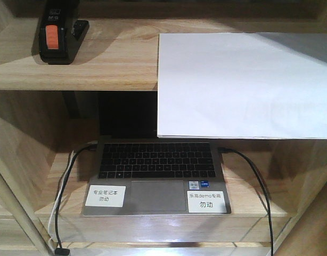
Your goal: Grab stapler and paper to desk for stapling
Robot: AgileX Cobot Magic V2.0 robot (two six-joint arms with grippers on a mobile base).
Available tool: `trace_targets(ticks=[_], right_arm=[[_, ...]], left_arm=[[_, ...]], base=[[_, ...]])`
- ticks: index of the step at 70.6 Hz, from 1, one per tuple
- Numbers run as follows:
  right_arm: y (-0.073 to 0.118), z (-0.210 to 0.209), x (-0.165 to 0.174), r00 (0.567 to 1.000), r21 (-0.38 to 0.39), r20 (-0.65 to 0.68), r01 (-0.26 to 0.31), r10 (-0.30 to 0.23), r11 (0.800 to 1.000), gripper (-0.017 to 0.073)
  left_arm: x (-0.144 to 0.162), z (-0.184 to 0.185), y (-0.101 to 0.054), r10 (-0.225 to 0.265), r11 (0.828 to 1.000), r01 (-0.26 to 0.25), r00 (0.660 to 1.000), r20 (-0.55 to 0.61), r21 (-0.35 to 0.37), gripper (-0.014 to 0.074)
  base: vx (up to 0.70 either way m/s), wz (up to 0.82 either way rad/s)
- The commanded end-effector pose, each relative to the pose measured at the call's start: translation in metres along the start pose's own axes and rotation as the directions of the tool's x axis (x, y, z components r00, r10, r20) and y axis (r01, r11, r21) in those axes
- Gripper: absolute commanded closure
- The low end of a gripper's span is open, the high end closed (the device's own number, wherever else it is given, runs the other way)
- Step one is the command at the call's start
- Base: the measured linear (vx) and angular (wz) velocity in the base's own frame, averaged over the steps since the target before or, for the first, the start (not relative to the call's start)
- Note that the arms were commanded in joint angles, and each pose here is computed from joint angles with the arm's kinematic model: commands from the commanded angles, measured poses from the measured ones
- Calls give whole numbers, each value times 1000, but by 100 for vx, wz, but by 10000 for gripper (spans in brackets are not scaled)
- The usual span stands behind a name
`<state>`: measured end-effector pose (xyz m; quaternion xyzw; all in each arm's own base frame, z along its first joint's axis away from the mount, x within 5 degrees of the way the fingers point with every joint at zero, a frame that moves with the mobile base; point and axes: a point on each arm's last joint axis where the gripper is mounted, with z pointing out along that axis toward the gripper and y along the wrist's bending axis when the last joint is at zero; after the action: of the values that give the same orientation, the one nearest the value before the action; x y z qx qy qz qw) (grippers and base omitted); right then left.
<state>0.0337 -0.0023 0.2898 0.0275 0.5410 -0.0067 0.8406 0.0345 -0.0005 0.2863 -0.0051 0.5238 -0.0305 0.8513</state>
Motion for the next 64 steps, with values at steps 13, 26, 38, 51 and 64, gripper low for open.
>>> trace_targets(ticks=[13, 26, 38, 51, 64], right_arm=[[5, 3, -114, 978, 2, 206, 36, -36, 999, 565], [8, 29, -165, 994, -7, 107, 29, -28, 1000, 565], [9, 68, -176, 997, -14, -78, 24, -25, 1000, 565], [12, 98, -153, 965, -31, -260, -56, 46, 998, 565], [14, 106, -141, 933, -41, -353, -90, 70, 995, 548]], left_arm=[[-129, 8, -6, -16, 1000, 13, 986, 167, 20, 594], [-186, 34, -10, -13, 1000, 12, 998, 54, 25, 594], [-205, 68, -12, -8, 1000, 11, 995, -102, 24, 593], [-184, 98, -11, -7, 1000, 13, 958, -286, 20, 589], [-168, 110, -11, -5, 1000, 13, 917, -398, 19, 530]], base=[[0, 0], [0, 0], [0, 0], [0, 0], [0, 0]])
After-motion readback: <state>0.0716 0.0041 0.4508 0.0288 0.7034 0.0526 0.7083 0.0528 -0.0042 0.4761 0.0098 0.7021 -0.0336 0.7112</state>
